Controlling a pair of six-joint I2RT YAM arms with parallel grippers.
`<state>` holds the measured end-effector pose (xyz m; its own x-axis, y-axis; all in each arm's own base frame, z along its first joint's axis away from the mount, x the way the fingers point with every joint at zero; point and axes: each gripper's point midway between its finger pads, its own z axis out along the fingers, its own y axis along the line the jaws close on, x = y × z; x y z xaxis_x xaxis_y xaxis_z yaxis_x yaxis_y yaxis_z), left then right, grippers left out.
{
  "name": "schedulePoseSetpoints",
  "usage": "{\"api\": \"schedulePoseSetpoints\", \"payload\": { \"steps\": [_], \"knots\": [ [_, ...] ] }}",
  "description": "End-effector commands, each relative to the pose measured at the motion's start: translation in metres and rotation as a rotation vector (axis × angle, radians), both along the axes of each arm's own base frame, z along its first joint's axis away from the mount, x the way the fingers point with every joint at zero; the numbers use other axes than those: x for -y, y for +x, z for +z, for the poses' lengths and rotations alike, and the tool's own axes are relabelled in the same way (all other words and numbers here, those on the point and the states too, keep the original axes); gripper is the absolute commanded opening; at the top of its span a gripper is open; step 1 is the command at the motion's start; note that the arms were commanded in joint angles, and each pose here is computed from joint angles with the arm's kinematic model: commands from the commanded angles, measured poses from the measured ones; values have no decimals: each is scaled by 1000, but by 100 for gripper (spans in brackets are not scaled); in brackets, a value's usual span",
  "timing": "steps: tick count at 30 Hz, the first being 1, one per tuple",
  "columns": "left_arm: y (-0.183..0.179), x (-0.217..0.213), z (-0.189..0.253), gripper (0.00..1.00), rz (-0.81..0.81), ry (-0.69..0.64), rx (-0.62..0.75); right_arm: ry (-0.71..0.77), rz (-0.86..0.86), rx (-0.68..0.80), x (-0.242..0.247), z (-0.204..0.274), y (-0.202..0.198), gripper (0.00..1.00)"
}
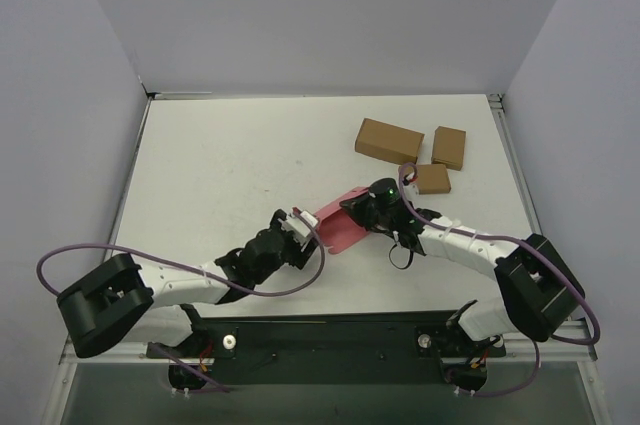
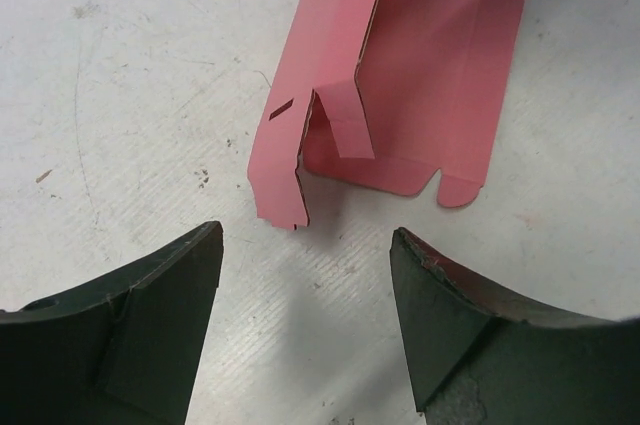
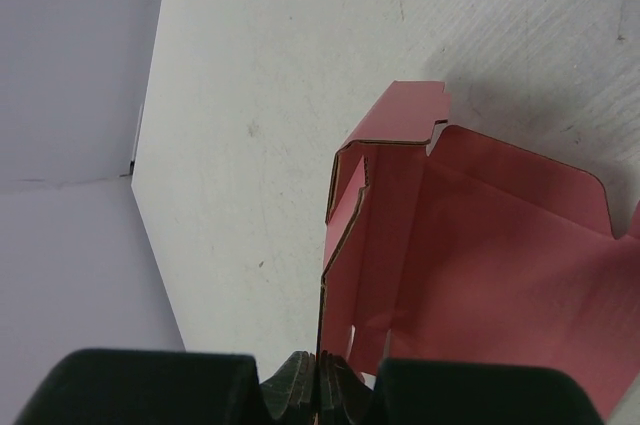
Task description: Fold the paper box
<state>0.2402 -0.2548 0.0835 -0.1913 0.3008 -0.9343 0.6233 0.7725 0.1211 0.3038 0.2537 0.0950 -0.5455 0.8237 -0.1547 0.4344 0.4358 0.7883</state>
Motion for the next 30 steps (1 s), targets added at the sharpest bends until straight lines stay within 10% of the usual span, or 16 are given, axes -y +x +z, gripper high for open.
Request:
{"api": "schedulePoseSetpoints", "payload": {
  "steps": [1, 7, 19, 30],
  "knots": [
    [18, 11, 6, 77, -8, 55, 56, 13, -14, 33, 2, 22, 7, 0],
    [31, 17, 0, 65, 16, 72, 83, 2, -15, 29, 4, 23, 5, 0],
    [20, 48, 9, 5, -122, -24, 83, -44, -25, 17, 11, 22, 2, 0],
    [-14, 66, -6, 0, -240, -142, -179, -101, -20, 30, 17, 12, -3, 0]
  ]
}}
